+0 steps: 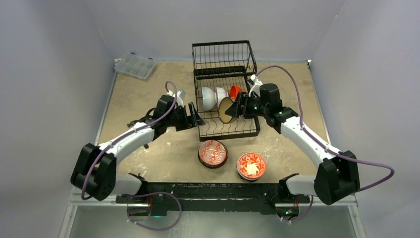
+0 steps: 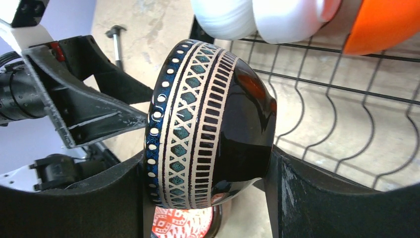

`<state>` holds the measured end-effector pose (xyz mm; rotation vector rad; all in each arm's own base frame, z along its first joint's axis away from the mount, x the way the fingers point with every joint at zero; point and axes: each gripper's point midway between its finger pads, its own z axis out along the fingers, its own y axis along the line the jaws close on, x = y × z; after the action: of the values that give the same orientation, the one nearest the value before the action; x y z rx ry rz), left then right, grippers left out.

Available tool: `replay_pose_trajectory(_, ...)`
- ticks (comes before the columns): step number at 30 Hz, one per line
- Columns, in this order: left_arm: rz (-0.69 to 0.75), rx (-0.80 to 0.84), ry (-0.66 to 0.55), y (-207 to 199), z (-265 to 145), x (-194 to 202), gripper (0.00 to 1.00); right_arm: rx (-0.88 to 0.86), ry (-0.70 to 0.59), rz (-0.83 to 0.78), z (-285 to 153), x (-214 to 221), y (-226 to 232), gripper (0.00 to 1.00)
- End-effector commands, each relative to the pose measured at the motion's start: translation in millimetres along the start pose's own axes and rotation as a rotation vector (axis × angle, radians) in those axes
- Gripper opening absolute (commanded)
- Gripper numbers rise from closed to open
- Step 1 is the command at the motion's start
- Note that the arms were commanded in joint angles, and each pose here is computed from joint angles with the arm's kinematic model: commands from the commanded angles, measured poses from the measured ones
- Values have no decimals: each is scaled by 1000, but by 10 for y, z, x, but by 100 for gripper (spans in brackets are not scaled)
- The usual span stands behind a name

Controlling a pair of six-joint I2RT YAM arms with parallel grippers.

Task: Load the bowls into the dish rack
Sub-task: Adjust the dish rack at the center of the board.

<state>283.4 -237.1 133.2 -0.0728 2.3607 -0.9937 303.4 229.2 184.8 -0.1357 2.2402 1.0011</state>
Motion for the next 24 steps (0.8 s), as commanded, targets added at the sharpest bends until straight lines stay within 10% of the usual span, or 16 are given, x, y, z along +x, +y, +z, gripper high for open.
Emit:
replay_pose_trajectory(1, 1, -47, -5, 78, 148, -88, 74, 83, -91, -120, -216, -333, 38, 0)
replay_pose_trajectory(24, -113, 89, 96, -16, 626, 306, 12, 395, -117, -216, -496, -503, -405, 0)
